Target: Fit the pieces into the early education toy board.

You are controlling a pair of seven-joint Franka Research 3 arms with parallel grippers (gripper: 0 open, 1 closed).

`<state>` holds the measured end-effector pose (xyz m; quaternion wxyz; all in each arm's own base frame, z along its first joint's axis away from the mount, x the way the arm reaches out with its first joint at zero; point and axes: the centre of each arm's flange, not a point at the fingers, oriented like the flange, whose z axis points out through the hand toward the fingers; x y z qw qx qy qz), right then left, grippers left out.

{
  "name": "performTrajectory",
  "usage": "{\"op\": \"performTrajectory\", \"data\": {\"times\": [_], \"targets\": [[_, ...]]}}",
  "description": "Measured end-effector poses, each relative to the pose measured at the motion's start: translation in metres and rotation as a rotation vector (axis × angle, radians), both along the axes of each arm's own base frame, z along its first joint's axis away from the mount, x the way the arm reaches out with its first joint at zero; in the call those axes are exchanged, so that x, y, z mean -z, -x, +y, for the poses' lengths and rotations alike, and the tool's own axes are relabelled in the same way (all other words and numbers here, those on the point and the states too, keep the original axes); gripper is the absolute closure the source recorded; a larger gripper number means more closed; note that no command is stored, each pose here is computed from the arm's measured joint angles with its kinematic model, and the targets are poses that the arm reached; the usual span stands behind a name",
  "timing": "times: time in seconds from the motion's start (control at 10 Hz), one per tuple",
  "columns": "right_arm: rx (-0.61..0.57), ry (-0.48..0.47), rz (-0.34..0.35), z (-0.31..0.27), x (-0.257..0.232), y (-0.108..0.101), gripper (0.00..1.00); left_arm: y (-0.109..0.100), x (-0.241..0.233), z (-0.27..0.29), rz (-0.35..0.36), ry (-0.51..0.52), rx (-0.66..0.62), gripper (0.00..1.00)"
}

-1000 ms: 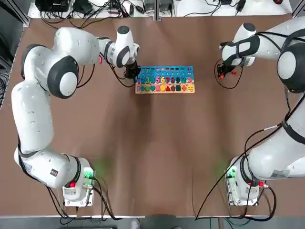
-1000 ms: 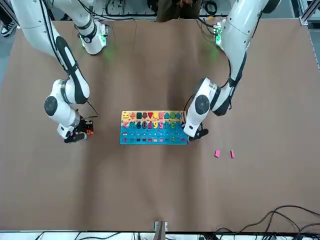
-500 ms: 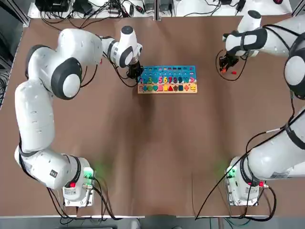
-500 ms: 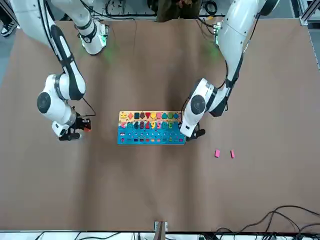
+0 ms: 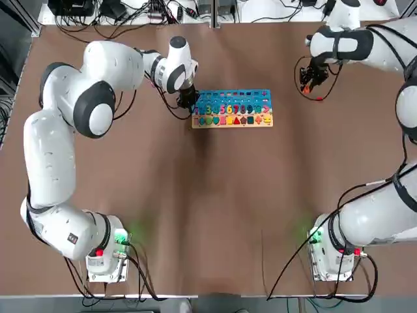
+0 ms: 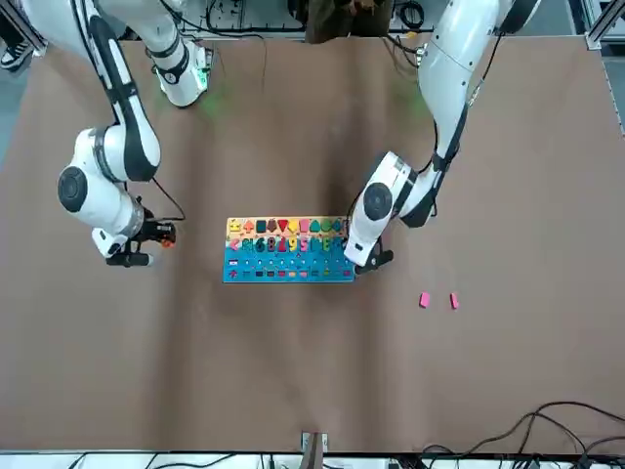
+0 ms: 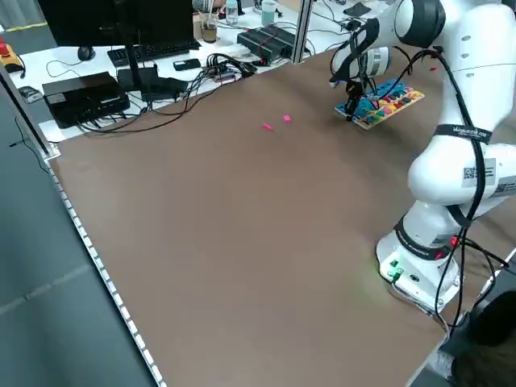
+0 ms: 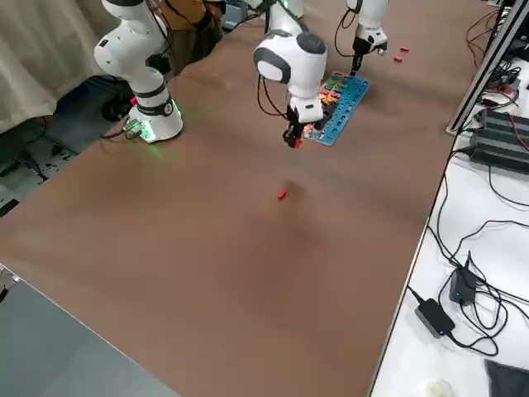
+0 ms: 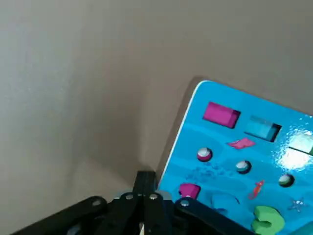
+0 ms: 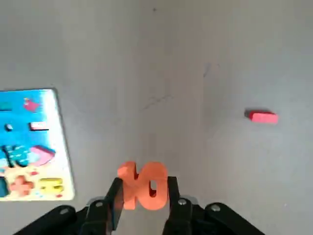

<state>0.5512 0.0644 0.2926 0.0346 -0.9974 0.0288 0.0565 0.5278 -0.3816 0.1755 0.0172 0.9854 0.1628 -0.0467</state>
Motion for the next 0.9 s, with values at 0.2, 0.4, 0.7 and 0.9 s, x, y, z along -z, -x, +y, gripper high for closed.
{"op": "performTrajectory", "data": {"times": [0.2, 0.4, 0.7, 0.9], "targets": [[0.030, 0.010, 0.006, 0.034, -0.001, 0.005, 0.60, 0.002, 0.000, -0.008, -0.004, 0.003, 0.011, 0.99], [0.044, 0.017, 0.011, 0.073, -0.001, 0.013, 0.60, 0.005, 0.000, -0.017, -0.008, 0.006, 0.023, 0.99], [0.036, -0.008, -0.004, 0.102, -0.004, 0.018, 0.60, 0.005, 0.000, -0.020, -0.002, 0.003, 0.027, 0.99], [0.031, -0.017, -0.045, 0.109, -0.005, 0.016, 0.60, 0.000, 0.000, -0.020, 0.028, -0.009, 0.049, 0.99]]}}
